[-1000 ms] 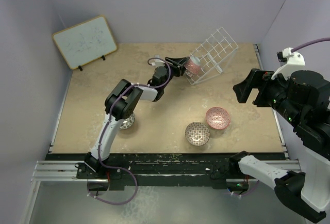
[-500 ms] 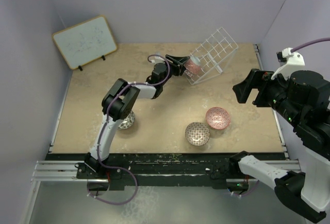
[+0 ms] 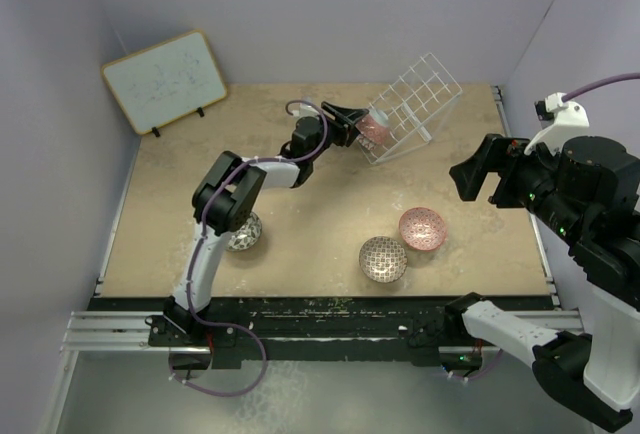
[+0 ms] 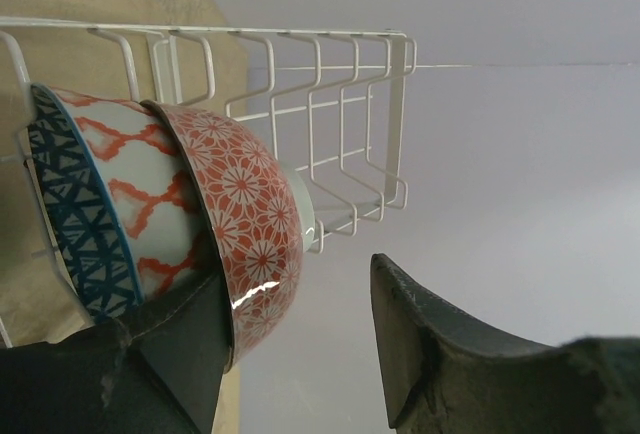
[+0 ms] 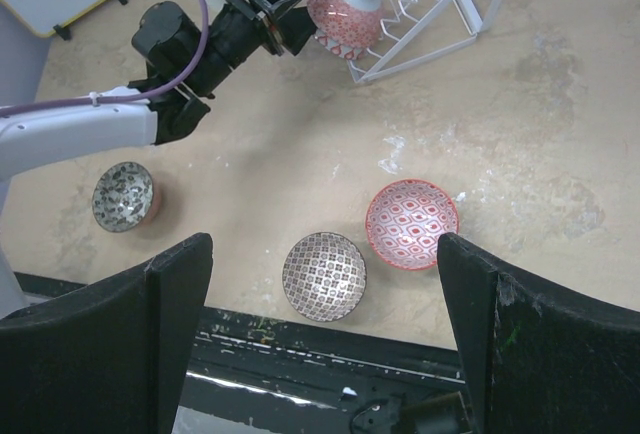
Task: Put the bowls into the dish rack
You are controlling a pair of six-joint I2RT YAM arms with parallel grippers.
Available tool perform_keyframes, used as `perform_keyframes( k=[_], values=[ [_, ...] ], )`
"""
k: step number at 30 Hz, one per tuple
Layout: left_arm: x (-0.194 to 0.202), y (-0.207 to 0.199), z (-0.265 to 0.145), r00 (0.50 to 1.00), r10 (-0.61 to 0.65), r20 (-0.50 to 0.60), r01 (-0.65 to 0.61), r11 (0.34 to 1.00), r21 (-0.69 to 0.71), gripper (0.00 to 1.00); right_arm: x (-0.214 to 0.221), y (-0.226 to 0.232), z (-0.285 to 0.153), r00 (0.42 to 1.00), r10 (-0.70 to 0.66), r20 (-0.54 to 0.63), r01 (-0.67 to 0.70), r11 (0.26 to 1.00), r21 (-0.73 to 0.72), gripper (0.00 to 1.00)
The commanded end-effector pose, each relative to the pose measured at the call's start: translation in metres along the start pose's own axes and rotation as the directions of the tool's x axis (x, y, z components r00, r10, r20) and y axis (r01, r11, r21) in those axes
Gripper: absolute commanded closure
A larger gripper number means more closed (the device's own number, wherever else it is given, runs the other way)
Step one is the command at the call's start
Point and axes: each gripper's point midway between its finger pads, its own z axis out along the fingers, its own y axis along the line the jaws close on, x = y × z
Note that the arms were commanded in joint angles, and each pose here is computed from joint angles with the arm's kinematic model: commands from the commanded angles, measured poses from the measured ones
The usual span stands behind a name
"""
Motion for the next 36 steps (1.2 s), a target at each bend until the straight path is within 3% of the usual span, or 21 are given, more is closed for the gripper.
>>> perform_keyframes(
  k=[1,36],
  values=[
    [-0.008,0.001,-0.005,0.998,0.055,-0.006,-0.055,0.997,-0.056,0.40,-0.008,0.006,0.004,1.000,0.002,0.024,-0.002,1.000,-0.020,0.04],
    [-0.017,-0.033,-0.015,0.997,0.082,0.011,-0.083,0.996,0.032,0.37,-0.009,0.008,0.004,1.000,0.006,0.029,-0.005,0.999,-0.035,0.04]
  ],
)
